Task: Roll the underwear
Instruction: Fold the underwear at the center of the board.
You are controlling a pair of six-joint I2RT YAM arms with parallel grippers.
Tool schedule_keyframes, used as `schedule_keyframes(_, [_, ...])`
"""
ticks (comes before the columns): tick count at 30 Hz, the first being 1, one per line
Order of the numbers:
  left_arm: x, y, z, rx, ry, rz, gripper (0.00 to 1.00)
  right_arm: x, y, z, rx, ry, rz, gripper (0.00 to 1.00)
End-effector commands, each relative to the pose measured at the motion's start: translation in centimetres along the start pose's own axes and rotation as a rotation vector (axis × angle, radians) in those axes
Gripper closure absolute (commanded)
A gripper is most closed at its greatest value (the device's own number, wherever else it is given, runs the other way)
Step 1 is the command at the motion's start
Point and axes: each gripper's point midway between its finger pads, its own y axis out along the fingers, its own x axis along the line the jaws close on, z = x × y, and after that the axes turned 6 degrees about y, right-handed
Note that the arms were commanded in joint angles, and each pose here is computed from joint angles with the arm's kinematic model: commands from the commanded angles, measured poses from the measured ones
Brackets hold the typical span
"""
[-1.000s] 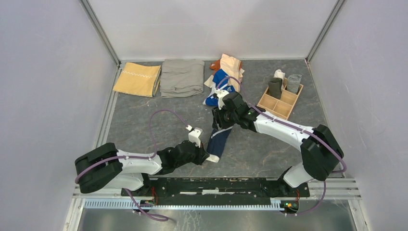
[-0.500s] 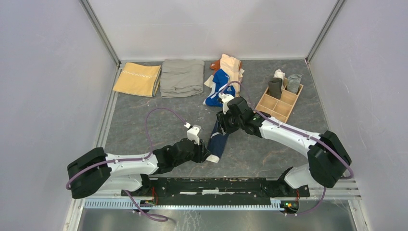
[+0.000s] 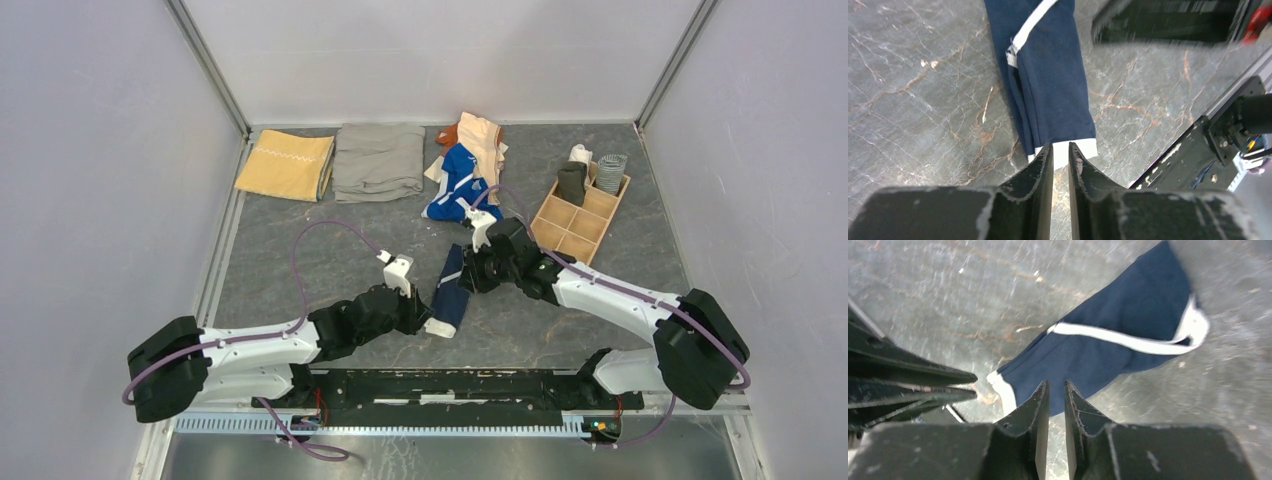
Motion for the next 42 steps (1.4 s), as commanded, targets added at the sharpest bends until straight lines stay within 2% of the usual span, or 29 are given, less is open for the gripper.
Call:
schedule_keyframes(1, [-0.7, -0.6, -3.4, -0.103, -0.021, -0.004, 0.79, 4.1, -0.3, 1.7, 0.014, 0.049, -0.208, 0.8])
schedule_keyframes(5, [-0.5, -0.5, -3.0, -0.092, -0.029, -0.011, 0.86, 5.9, 0.3, 3.8, 0.069, 0.021, -0.239, 0.83])
schedule_keyframes(13, [-0.6, -0.4, -2.6, -0.08, -0.036, -0.001, 0.94, 5.1, 1.7, 5.3, 0.085, 0.001, -0.145, 0.86])
schedule_keyframes(23, [-0.7, -0.3, -2.2, -0.066, -0.039, 0.003, 0.95, 1.3, 2.6, 9.1, 0.148, -0.006, 0.023, 0.88])
schedule_keyframes(33, [-1.7, 0.4, -2.4, -0.044, -0.016, 0.036, 0.96, -0.4, 1.9, 12.0, 0.157, 0.028, 0.077, 0.91])
schedule_keyframes(37, [-3.2, 0.6, -2.9, -0.046, 0.007, 0.096, 0.98, 0.2, 1.7, 11.8, 0.139, 0.03, 0.047, 0.9])
schedule_keyframes(42, [-5.2, 0.4, -4.1, -0.083, 0.041, 0.15, 0.98, 3.0, 0.6, 7.1, -0.006, 0.003, -0.044, 0.81])
